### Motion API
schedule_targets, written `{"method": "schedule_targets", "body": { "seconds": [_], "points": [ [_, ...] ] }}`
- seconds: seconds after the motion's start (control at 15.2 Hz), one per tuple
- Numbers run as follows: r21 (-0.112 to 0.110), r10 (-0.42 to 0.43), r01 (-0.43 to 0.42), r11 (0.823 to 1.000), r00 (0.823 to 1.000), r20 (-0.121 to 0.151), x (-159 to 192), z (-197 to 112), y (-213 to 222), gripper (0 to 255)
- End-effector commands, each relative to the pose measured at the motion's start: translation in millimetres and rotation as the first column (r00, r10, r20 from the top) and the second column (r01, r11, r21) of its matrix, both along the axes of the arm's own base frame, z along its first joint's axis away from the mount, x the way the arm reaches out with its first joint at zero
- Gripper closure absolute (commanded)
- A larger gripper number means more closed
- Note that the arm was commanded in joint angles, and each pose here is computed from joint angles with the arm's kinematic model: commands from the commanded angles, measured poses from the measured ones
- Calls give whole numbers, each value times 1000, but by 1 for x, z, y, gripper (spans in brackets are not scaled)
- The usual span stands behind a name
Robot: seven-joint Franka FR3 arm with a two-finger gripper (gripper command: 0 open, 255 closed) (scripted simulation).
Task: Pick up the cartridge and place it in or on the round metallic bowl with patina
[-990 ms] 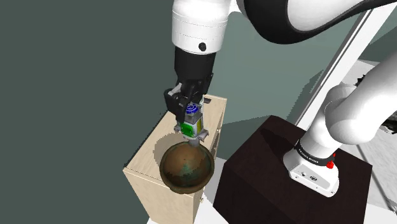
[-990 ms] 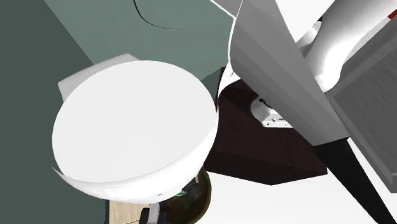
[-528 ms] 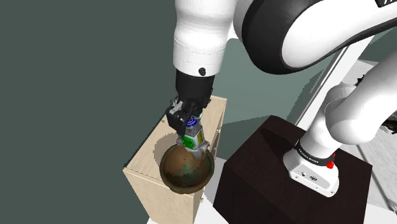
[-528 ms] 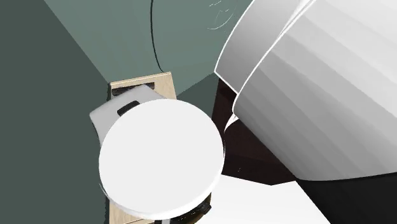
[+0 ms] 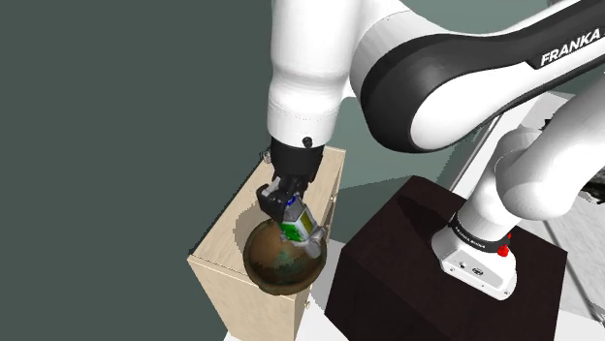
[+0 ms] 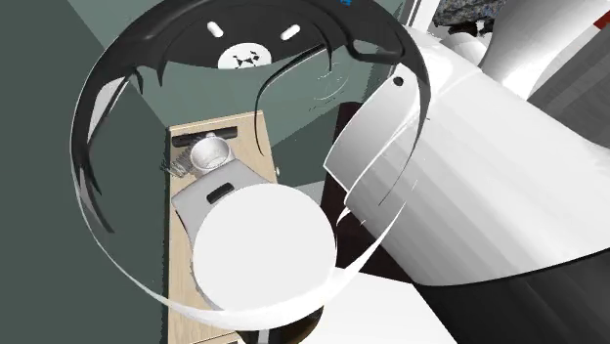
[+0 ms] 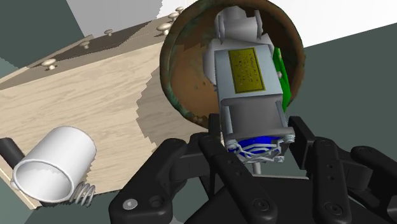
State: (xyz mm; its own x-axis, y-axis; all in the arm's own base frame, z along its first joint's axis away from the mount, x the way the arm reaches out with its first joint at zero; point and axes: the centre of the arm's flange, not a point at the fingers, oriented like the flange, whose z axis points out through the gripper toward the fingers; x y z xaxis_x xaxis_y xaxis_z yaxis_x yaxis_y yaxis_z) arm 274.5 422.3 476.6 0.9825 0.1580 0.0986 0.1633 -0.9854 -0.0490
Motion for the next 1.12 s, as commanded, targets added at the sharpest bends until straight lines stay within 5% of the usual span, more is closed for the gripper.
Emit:
{"method": "schedule_targets", "body": {
  "seconds": [0.0,0.79,0.86,1.06],
  "points": [
    [1,0,0,1000,1000,1,1,-11,0,255],
    [1,0,0,1000,1000,1,1,-35,0,255],
    [1,0,0,1000,1000,1,1,-35,0,0],
    [1,0,0,1000,1000,1,1,-35,0,0]
  ]
}}
